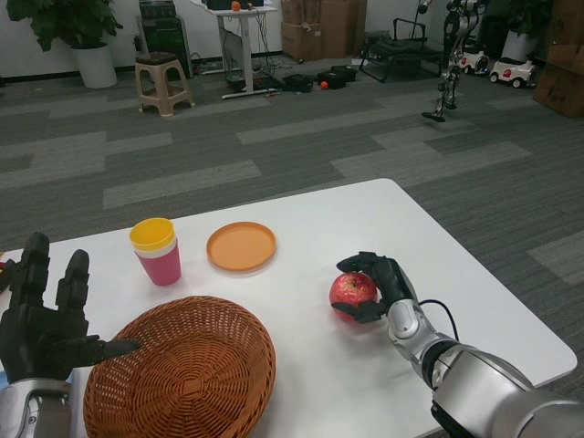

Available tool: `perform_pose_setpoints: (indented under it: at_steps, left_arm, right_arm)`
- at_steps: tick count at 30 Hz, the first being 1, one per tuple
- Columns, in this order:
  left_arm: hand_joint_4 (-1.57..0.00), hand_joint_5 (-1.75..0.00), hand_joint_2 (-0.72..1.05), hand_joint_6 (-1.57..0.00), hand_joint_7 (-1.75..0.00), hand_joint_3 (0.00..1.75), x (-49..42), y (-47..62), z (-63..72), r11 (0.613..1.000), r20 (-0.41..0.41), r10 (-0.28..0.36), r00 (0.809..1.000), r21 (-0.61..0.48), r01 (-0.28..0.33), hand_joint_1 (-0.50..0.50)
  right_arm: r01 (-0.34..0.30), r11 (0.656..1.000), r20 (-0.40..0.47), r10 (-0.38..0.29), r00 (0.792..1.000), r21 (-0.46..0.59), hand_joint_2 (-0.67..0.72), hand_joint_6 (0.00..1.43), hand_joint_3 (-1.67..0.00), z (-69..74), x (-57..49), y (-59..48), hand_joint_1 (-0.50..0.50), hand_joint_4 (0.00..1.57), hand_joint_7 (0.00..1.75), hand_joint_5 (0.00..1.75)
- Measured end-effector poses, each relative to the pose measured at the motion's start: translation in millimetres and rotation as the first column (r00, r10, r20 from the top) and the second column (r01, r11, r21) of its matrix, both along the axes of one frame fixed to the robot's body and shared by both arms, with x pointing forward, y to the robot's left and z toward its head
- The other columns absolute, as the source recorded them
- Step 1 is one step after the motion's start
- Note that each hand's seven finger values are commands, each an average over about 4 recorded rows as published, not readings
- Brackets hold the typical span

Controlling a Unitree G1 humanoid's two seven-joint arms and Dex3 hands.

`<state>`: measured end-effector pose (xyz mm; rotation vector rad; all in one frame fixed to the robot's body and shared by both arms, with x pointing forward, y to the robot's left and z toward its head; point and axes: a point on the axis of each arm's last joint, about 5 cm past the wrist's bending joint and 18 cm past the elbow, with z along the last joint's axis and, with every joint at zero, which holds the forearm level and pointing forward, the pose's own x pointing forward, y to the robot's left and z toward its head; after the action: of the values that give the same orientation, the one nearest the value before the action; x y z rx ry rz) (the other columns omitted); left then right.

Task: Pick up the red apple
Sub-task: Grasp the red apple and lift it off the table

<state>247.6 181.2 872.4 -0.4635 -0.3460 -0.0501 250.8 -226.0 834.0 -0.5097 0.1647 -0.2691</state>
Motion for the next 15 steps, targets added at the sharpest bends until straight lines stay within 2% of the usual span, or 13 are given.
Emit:
perform_pose_setpoints:
  at_steps: [3,6,10,13,15]
  left_arm:
    - [0.00,-0.31,-0.10,0.00,-0.21,0.00,0.0,0.2,0.0,1.000,0.000,0.001,1.000,0.000,-0.001,-0.41]
    - [0.00,-0.28,-0.10,0.00,-0.21,0.00,0.0,0.3,-0.1,1.000,-0.001,0.002,1.000,-0.001,-0.002,-0.41]
    - [0.00,-0.31,-0.10,0.00,-0.21,0.00,-0.1,0.4,-0.2,1.000,-0.001,0.002,1.000,-0.001,-0.002,-0.41]
    - [0.00,-0.23,-0.10,0.00,-0.21,0.00,-0.1,0.6,-0.5,1.000,-0.003,0.003,1.000,-0.001,-0.003,-0.41]
    - [0.00,-0.26,-0.10,0.00,-0.21,0.00,-0.2,0.7,-0.6,1.000,-0.004,0.004,1.000,-0.001,-0.004,-0.41]
  right_arm:
    - [-0.017,1.000,-0.011,0.017,1.000,-0.015,-0.60,1.31,-1.43,1.0,1.7,0.2,-0.49,1.13,1.10,0.68]
    - [-0.032,0.999,-0.023,0.032,0.999,-0.027,-0.60,1.31,-1.49,1.0,2.0,0.0,-0.47,1.09,1.13,0.70]
    - [-0.063,0.997,-0.042,0.062,0.997,-0.042,-0.54,1.28,-1.55,1.4,2.0,-1.5,-0.46,1.03,1.29,0.82]
    - [-0.099,0.993,-0.056,0.096,0.994,-0.057,-0.54,1.31,-1.59,3.2,3.3,-2.9,-0.49,1.08,1.38,0.92]
    - [-0.108,0.992,-0.059,0.105,0.993,-0.059,-0.54,1.31,-1.59,3.8,3.8,-3.2,-0.50,1.13,1.40,0.99]
